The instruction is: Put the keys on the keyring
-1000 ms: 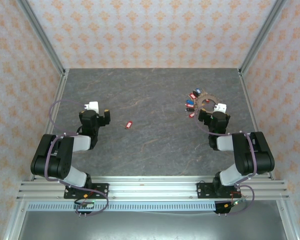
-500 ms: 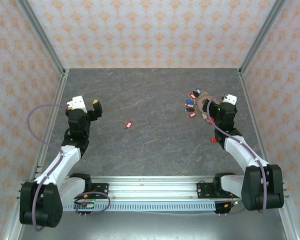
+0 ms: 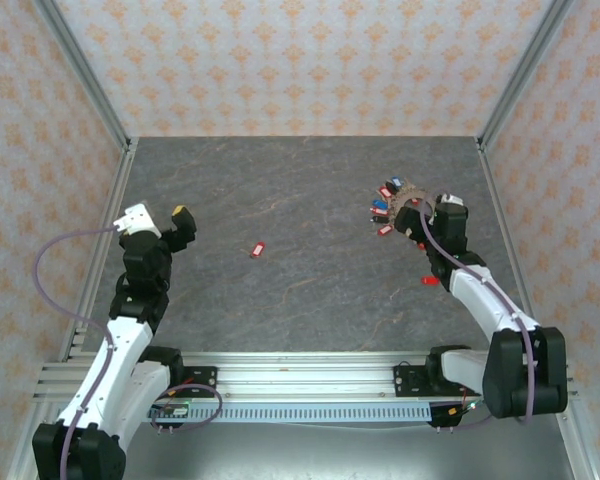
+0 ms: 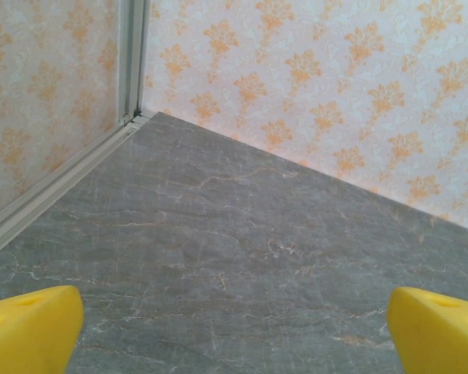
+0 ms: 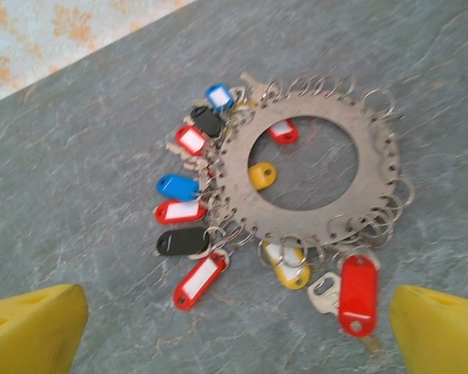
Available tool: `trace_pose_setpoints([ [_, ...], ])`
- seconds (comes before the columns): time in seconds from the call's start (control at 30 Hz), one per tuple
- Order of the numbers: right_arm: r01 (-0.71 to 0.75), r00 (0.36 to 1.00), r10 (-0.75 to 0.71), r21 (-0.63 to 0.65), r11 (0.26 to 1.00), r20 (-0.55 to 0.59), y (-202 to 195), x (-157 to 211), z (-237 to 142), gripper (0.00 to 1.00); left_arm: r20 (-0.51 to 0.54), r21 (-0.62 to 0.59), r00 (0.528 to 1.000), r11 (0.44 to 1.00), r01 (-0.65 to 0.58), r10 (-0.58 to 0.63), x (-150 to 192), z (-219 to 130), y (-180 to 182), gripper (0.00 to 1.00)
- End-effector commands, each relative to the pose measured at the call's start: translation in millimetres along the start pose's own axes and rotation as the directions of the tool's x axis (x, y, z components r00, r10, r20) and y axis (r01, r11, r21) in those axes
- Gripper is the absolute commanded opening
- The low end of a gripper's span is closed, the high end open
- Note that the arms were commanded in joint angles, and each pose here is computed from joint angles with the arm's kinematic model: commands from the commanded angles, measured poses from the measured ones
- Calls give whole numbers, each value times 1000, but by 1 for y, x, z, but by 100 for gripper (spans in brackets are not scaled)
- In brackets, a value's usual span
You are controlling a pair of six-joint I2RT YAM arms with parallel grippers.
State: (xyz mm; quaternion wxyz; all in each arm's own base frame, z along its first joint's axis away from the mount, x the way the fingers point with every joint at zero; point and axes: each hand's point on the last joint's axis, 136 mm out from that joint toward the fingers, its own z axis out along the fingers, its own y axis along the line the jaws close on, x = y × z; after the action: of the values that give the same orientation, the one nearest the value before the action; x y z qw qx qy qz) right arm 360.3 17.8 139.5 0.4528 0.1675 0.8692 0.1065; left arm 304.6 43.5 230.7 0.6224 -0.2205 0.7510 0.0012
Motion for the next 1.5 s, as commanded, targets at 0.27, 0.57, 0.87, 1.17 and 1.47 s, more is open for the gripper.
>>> trace_pose_setpoints([
  [0.27,-36,997,38,41,999,-71,1,-7,28,98,-91,-10,991,995,101,-102,13,4,-1,100],
  [0.57,-39,969,61,96,995,-239,3,1,72,88,-227,75,965,986,150,-130,32,10,-24,100],
  [0.87,-65,925,115,147,987,-362,6,7,122,82,-347,182,931,965,188,-116,50,-5,-47,100],
  [1.17,-47,890,136,207,977,-435,2,10,156,81,-402,247,913,953,177,-65,60,-21,-59,100],
  [1.47,-46,812,129,159,986,-569,10,42,155,75,-435,288,900,945,157,-17,68,-24,-73,100],
])
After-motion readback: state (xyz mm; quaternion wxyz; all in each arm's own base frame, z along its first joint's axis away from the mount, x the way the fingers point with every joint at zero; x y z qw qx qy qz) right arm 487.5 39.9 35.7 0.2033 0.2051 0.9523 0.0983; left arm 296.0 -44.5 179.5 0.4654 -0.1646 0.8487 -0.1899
